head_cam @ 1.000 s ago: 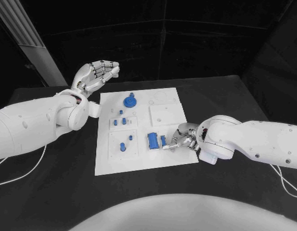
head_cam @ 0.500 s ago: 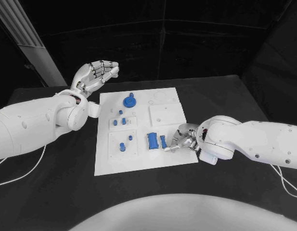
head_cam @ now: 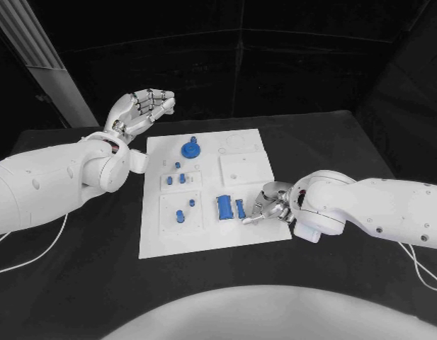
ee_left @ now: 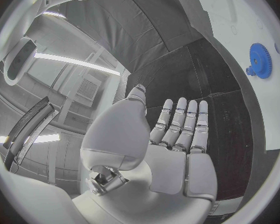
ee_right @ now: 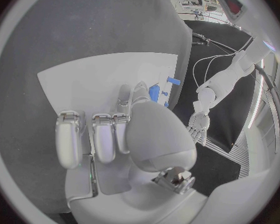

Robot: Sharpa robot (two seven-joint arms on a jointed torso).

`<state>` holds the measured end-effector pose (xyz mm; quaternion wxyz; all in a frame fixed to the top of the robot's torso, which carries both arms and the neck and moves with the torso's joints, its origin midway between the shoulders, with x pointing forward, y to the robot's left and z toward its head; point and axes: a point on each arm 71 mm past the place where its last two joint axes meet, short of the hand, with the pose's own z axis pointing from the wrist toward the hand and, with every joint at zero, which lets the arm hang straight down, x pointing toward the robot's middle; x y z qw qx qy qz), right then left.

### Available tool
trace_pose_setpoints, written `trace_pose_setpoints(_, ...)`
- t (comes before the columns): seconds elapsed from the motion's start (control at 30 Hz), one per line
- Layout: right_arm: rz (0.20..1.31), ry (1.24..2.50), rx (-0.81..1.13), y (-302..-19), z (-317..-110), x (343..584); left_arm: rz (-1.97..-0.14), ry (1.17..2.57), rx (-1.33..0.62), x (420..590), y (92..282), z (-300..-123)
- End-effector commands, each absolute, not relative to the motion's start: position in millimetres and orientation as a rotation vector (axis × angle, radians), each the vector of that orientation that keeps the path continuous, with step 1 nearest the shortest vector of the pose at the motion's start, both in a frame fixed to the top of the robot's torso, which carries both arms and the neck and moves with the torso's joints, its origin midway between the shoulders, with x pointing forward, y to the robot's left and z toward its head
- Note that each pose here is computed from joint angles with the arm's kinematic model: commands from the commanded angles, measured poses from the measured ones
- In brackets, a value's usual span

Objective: Assemble the parts on the task board

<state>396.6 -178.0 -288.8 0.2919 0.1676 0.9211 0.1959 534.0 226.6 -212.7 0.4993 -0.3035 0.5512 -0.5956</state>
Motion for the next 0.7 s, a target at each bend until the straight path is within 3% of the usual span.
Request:
trace_pose_setpoints(0.03,0.561,2.441,0.442,-177.4,-286.4,395.8,-1.528,1.216,-0.641,531.0,225.3,-202.3)
trace_pose_setpoints(0.33,0.633,2.354,0.481,-183.4,-280.6,396.8,-1.528,1.217,-0.641,531.0,225.3,-202.4)
trace_pose_setpoints(0.7,0.644,2.307,0.509,-185.1,-279.1,399.9,-1.530,1.218,-0.641,530.8,224.7,-202.7)
